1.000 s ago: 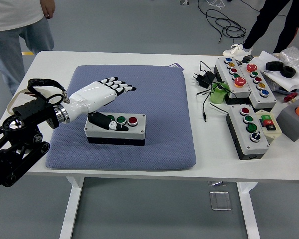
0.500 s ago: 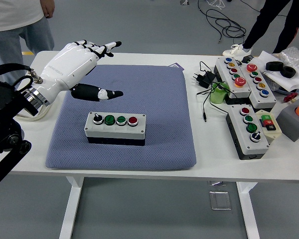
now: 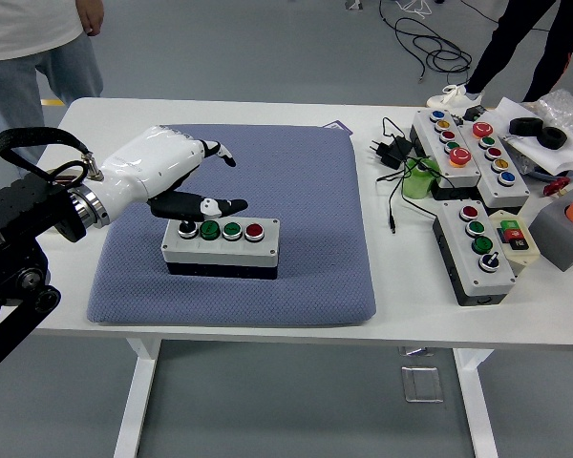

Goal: Pick up the button,place it on the desk,press the button,press the button

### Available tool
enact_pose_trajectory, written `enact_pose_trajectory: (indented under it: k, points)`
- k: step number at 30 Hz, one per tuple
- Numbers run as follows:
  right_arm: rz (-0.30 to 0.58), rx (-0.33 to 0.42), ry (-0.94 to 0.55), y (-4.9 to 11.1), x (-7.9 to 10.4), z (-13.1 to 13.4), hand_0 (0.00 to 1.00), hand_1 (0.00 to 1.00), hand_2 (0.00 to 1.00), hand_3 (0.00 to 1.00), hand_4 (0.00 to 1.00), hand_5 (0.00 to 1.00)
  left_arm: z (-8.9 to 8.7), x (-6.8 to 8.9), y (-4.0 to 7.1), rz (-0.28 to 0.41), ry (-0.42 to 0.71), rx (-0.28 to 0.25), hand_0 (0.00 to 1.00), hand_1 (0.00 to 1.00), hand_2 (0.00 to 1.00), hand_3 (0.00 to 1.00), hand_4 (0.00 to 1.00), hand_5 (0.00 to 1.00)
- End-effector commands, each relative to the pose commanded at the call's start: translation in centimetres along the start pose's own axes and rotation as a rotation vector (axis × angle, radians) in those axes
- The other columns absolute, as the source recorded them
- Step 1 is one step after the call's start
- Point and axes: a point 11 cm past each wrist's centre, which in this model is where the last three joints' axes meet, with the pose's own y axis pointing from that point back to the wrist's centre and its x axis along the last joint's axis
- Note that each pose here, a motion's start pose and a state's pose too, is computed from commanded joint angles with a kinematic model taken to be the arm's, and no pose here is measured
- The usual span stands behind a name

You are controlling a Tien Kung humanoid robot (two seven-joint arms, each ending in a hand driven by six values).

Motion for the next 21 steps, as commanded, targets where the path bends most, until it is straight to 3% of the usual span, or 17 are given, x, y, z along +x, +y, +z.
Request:
enact_pose_trajectory:
  k: [8,21]
  points:
    - [0.001,0.001,0.001,0.0,0.0,0.0,0.629,0.556,0.632,0.571,0.31,0.26,0.1,-2.0,-0.1,-0.117,0.041,0.011,0.013,0.002,0.037,0.732,0.803,0.998]
    - [0.001,0.002,0.002,0.0,0.0,-0.1,0.629,0.556,0.632,0.57,0.311,0.261,0.0,-3.6,-0.6,-0.153,0.057,0.018,0.018,0.002,0.043,0.748,0.788,0.998]
